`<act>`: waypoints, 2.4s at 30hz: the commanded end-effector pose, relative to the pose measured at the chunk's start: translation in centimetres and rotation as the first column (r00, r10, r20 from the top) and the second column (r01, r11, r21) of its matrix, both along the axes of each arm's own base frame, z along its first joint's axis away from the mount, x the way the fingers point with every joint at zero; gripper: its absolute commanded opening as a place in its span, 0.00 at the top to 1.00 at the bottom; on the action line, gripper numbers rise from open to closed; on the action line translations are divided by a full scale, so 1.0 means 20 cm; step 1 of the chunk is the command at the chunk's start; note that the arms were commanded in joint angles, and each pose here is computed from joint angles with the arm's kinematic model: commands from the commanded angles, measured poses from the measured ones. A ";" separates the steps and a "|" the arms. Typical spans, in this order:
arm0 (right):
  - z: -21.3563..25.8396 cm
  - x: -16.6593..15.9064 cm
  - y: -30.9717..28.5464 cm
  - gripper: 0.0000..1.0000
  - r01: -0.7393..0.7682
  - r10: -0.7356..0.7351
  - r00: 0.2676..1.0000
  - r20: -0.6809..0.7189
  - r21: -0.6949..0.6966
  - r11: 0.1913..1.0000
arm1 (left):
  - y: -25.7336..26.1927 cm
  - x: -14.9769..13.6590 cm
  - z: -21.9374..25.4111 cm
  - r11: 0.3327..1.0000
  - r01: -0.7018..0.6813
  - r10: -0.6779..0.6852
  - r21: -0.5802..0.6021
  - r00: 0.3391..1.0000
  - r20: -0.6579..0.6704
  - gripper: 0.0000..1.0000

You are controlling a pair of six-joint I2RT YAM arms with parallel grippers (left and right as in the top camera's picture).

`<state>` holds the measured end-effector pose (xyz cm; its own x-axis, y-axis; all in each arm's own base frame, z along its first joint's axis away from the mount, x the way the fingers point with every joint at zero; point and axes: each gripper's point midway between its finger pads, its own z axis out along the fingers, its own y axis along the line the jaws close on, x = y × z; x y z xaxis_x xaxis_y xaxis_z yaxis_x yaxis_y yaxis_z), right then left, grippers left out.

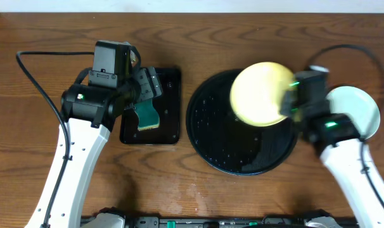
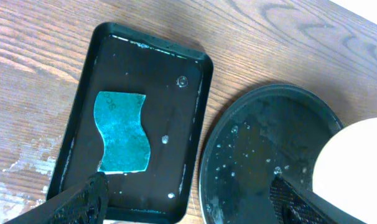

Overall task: Clean dirty plates on tray and stack at the side
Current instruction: 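Carry the yellow plate right and place it on the pale green stack, then release the yellow plate and withdraw the right gripper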

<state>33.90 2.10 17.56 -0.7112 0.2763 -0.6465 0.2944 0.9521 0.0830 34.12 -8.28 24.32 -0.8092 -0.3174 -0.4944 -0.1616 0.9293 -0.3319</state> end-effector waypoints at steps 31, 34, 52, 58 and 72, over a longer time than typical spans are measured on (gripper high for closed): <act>-0.01 -0.07 -1.02 0.36 0.388 -0.431 0.901 0.049 0.357 0.850 | 0.01 0.01 0.03 1.000 0.004 -0.004 0.002 1.000 0.014 0.16; 0.18 -0.03 -0.81 0.37 0.199 -0.278 0.946 0.165 0.383 0.902 | 0.01 0.01 0.03 1.000 0.004 -0.004 0.002 1.000 0.014 0.16; 0.31 -0.22 0.27 0.01 -0.496 0.464 0.868 0.179 0.255 0.830 | 0.01 0.01 0.03 1.000 0.004 -0.004 0.002 1.000 0.014 0.16; 0.31 -0.25 0.33 0.01 -0.510 0.481 0.860 0.170 0.279 0.813 | 0.01 0.01 0.03 1.000 0.004 -0.004 0.002 1.000 0.014 0.16; 0.22 -0.26 0.23 0.01 -0.469 0.447 0.880 0.161 0.155 0.869 | 0.01 0.01 0.03 1.000 0.004 -0.004 0.002 1.000 0.014 0.16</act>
